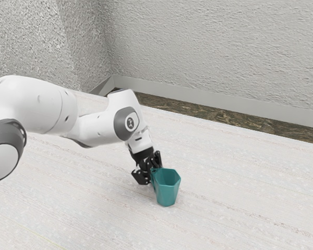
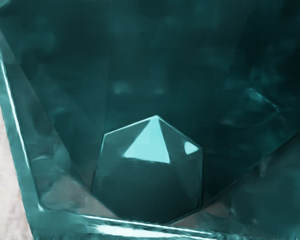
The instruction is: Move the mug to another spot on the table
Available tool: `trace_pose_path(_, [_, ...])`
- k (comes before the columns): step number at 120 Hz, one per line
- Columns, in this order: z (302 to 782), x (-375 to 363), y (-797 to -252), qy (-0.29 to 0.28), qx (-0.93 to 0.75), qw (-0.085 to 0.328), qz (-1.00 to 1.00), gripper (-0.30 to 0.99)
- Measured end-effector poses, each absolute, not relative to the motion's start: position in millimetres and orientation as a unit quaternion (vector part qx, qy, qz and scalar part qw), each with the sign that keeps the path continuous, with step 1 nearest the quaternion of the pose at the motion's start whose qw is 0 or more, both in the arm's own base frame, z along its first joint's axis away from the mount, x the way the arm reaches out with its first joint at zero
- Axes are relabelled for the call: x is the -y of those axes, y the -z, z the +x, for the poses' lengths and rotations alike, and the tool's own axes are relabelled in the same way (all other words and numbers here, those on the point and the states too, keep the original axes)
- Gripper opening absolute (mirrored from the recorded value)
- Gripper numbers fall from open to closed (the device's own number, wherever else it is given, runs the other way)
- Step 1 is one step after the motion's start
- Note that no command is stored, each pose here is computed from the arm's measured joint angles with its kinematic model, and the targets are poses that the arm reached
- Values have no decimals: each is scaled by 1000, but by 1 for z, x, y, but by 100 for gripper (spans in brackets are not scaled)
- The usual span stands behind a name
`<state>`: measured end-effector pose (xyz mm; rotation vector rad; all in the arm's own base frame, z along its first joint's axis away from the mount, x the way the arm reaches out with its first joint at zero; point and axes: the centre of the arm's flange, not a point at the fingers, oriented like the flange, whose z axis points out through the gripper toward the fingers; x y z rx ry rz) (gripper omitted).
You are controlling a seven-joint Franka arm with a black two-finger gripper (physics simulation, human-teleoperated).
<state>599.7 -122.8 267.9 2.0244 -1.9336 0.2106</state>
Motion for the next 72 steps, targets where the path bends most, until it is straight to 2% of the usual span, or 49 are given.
trace_pose_path(23, [603, 116, -271, -104, 671, 175, 713, 22])
trace_pose_path(72, [603, 101, -266, -119, 674, 177, 707, 6])
